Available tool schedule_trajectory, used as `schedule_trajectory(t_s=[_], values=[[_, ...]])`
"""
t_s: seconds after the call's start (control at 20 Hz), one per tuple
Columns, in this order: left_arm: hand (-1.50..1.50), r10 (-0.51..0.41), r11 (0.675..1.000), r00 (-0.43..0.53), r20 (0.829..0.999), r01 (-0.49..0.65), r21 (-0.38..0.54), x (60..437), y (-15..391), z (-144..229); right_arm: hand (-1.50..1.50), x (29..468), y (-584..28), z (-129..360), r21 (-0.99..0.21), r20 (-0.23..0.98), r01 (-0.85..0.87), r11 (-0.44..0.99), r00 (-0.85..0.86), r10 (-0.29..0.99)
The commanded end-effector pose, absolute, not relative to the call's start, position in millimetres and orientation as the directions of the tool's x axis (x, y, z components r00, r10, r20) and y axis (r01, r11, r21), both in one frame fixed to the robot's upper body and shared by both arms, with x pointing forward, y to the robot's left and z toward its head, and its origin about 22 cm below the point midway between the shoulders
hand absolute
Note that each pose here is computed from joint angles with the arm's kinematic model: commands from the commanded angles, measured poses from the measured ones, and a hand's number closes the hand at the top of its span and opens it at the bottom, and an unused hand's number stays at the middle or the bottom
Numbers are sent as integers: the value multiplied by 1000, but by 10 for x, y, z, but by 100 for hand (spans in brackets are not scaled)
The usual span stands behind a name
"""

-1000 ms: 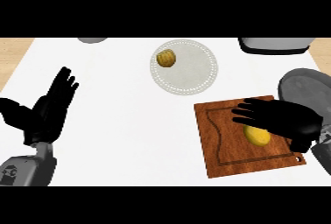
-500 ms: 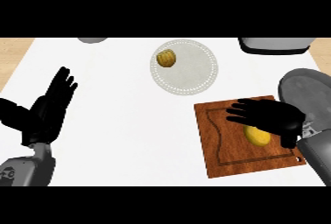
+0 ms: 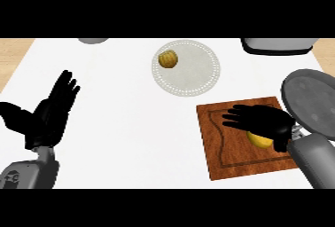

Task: Pick the lemon from the cutting board and place it in the pan

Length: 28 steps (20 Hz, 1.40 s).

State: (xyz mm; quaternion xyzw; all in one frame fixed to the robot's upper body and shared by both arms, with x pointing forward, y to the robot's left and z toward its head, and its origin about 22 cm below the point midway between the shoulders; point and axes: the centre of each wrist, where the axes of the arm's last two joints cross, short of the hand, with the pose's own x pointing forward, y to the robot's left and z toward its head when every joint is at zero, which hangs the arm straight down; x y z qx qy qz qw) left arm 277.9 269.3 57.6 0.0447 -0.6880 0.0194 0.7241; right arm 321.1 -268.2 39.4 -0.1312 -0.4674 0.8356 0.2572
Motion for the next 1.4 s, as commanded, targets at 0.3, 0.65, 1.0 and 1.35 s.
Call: schedule_trajectory(t_s=[0.3, 0.65, 1.0, 1.35], values=[[0, -38, 994, 49, 998, -99, 43, 2699, 2797, 584, 150, 3162, -2487, 78, -862, 61, -274, -427, -892, 448], [0, -45, 996, 63, 997, -78, 50, 2916, 2602, 710, 150, 3307, -2582, 51, -873, 123, -311, -376, -886, 446], [0, -37, 993, 56, 998, -114, 43, 2785, 2751, 593, 150, 3099, -2718, 196, -919, 137, -343, -196, -742, 657], [0, -31, 982, 108, 994, -181, 50, 2634, 2902, 487, 150, 2693, -3008, 330, -978, 105, -204, 35, -347, 932]])
